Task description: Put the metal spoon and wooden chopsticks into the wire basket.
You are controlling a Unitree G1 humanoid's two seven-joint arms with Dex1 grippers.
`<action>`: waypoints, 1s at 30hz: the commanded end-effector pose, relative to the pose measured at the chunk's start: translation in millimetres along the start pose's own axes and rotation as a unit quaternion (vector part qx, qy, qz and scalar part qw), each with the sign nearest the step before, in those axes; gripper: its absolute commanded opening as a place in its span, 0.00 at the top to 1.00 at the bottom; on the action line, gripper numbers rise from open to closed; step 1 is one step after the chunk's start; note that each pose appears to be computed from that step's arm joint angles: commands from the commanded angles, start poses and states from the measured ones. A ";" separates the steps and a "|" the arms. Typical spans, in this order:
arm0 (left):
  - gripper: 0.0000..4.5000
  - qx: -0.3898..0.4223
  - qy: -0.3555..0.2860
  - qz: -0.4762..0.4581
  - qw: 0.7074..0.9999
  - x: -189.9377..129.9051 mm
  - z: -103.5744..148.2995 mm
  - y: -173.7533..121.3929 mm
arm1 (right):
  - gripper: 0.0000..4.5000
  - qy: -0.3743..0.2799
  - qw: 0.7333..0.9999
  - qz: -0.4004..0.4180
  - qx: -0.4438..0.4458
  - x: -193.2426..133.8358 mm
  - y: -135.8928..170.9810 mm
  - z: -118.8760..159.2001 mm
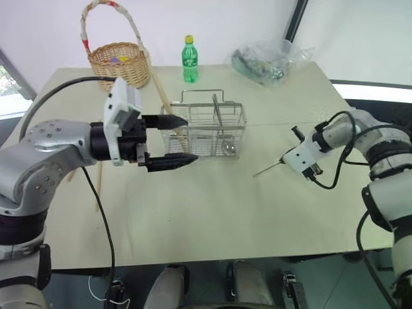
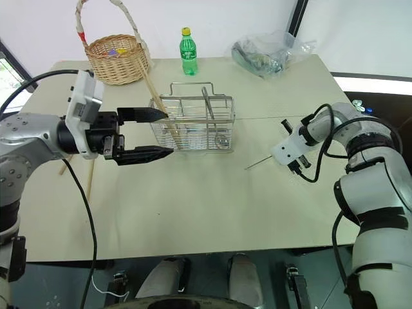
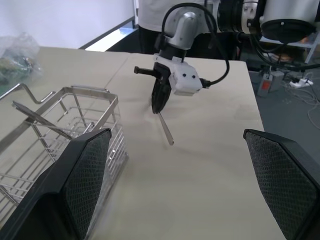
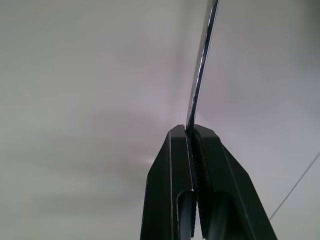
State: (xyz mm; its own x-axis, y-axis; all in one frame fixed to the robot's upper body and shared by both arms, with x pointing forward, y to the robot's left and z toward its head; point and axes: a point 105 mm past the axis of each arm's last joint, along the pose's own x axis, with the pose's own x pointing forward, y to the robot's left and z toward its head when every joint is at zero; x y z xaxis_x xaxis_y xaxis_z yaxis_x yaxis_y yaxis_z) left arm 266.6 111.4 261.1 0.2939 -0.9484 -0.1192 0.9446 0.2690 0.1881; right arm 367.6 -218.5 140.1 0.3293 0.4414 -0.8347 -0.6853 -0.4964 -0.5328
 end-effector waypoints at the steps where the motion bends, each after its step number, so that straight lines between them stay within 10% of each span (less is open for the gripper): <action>1: 0.00 0.033 -0.026 0.031 0.999 -12.2 19.6 9.5 | 0.98 -0.132 0.983 -0.110 0.066 -41.5 -35.0 31.6; 9: 0.00 0.042 -0.036 0.054 0.997 -19.1 25.6 20.9 | 0.98 -0.421 0.834 -0.235 0.270 -141.0 -80.7 126.6; 15: 0.00 0.045 -0.043 0.057 0.996 -16.5 25.7 26.8 | 0.98 -0.466 0.740 -0.323 0.362 -139.2 -125.8 141.7; 30: 0.00 0.051 -0.045 0.077 0.995 -23.7 29.9 25.0 | 0.98 -0.342 0.738 -0.399 0.424 -37.6 -133.3 107.6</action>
State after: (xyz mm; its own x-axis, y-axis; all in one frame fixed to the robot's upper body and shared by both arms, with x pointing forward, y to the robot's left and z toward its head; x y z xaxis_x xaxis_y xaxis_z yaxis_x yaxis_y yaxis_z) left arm 285.6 132.8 286.3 0.4090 -0.9124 -0.0145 0.8847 0.3926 0.2513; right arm 377.8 -88.9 248.0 0.6428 0.7619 0.0787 -0.7285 0.6399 -0.2445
